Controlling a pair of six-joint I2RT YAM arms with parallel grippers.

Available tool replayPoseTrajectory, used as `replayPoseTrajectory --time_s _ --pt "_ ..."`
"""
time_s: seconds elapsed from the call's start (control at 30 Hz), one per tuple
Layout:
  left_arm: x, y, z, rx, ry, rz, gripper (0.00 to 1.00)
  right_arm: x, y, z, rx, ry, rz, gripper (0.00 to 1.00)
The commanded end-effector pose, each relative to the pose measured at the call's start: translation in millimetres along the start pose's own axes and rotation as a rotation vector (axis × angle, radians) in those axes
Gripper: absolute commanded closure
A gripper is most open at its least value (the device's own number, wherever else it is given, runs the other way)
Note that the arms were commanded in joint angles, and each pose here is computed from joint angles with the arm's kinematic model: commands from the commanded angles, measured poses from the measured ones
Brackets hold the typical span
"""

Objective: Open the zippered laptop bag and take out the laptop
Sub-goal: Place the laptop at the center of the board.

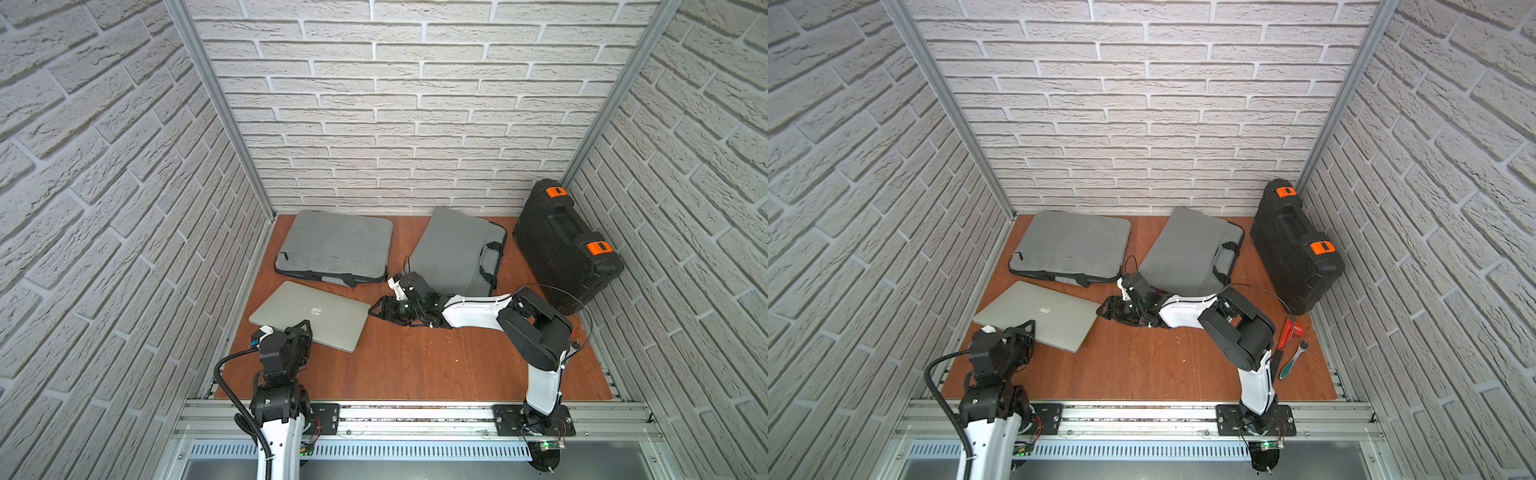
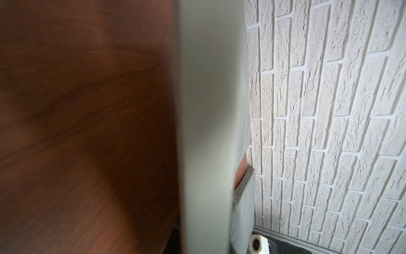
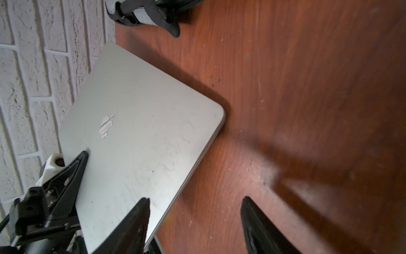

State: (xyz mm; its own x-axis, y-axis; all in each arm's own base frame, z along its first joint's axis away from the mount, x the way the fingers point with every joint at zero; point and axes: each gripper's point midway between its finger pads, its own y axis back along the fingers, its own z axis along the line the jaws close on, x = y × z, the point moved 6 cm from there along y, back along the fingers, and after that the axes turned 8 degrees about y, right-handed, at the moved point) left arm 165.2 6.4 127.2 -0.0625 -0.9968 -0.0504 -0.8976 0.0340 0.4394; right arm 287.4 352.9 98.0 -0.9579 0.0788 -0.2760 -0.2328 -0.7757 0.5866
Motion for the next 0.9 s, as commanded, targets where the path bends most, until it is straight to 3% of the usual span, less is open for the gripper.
replayPoseTrajectory --time_s 0.0,0.37,0.7,0.87 --pt "-4 -4 -2 0.051 -0.037 -0.037 0.95 3 -11 19 -0.129 -0.052 -0.035 0.32" --pt "-3 -7 7 0.015 -0.011 -0.032 0.94 25 -42 16 -0.222 -0.12 0.002 0.35" --pt "0 -8 22 -0.031 0.033 -0.024 0.88 17 -61 23 -0.43 -0.212 -0.047 0.49" --pt "2 -9 29 -0.052 0.043 -0.014 0.86 14 -66 29 -0.484 -0.227 -0.058 0.52"
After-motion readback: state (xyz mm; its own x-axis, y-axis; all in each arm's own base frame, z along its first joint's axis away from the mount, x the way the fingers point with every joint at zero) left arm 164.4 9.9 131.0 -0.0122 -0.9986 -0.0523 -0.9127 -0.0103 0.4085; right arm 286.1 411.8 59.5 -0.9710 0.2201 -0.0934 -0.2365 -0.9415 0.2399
